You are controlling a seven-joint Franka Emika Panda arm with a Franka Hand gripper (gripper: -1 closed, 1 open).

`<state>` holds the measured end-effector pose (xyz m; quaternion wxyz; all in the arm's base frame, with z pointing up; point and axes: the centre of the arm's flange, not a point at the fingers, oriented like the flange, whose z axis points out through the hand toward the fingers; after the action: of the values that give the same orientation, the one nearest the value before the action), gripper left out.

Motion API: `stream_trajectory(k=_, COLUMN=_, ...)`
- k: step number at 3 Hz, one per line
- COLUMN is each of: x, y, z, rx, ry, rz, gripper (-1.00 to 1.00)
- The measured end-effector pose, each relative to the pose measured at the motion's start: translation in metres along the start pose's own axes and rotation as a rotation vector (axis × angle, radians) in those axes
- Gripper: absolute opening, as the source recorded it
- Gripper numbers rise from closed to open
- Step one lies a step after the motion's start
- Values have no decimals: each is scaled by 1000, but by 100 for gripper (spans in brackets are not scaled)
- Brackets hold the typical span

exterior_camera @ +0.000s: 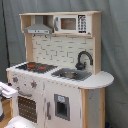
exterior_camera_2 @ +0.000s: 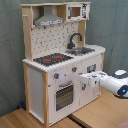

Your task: Play with the kitchen

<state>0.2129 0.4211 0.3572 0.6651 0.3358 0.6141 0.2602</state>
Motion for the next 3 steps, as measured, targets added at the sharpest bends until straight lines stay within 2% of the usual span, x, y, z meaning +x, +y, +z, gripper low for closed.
stream_trajectory(k=2, x=-21, y=-9, z=23, rx=-14, ry=53, rz=-80, gripper=100)
stream_trajectory(k=3, x=-31, y=-16, z=38, rx=-16, ry=73, rz=-94, gripper=100)
